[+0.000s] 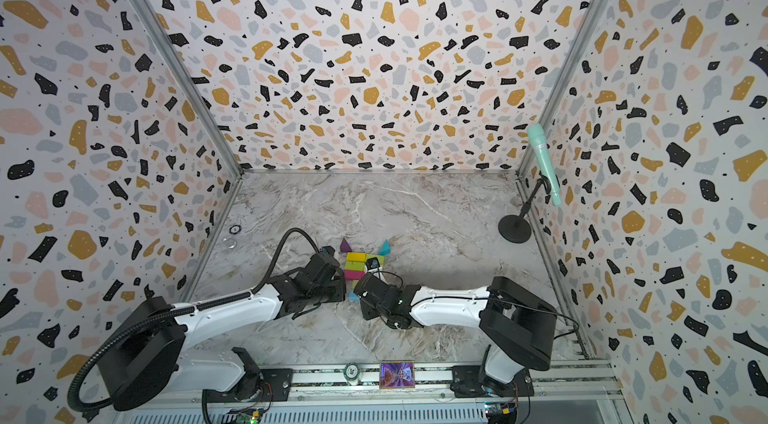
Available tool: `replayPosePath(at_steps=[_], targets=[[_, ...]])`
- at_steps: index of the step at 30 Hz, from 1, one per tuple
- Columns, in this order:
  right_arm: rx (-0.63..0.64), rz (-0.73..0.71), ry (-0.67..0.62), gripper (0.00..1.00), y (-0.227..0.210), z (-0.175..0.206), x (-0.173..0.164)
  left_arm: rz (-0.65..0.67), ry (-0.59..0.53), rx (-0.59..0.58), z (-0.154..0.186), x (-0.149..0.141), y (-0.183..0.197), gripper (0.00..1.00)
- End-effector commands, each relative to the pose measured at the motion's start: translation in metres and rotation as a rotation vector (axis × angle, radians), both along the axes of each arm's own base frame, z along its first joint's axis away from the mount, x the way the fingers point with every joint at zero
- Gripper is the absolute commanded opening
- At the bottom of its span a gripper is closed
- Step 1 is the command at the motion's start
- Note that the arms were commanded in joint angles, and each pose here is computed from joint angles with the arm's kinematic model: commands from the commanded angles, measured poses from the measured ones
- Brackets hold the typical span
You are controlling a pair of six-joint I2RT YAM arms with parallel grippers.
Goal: Assemble a carrot with building blocks
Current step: Assemble the building block at the center of the board, then reset both arms
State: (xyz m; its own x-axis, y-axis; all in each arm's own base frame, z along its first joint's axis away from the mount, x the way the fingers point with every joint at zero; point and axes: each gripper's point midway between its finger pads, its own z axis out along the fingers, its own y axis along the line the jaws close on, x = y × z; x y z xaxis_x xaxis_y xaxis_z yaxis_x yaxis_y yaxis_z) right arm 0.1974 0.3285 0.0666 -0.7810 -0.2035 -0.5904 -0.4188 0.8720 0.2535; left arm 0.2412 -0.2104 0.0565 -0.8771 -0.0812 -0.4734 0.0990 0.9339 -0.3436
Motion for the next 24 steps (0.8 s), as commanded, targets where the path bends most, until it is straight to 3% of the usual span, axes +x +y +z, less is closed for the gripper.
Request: replayPosePath(at_steps=[1,8,11,13,19,24], targets=[[0.019,-0.024,-0.055,0.54,-0.014,0.028,0.005,0.086,-0.083,0.008,0.029,0.016,0.016,0.12],[0.108,-0.081,-0.241,0.59,-0.063,0.099,0.051,0.306,-0.376,0.005,0.113,0.053,0.073,0.66],[0.143,-0.111,-0.315,0.76,-0.097,0.120,0.080,0.356,-0.515,0.050,0.150,0.066,0.088,0.83],[0.141,-0.184,-0.346,0.82,-0.129,0.128,0.103,0.407,-0.581,0.117,0.169,0.074,0.102,0.98],[0.120,-0.384,-0.418,0.85,-0.222,0.140,0.151,0.553,-0.703,0.320,0.203,0.094,0.149,1.00],[0.035,-0.550,-0.498,0.86,-0.288,0.131,0.168,0.711,-0.774,0.410,0.202,0.095,0.197,1.00]])
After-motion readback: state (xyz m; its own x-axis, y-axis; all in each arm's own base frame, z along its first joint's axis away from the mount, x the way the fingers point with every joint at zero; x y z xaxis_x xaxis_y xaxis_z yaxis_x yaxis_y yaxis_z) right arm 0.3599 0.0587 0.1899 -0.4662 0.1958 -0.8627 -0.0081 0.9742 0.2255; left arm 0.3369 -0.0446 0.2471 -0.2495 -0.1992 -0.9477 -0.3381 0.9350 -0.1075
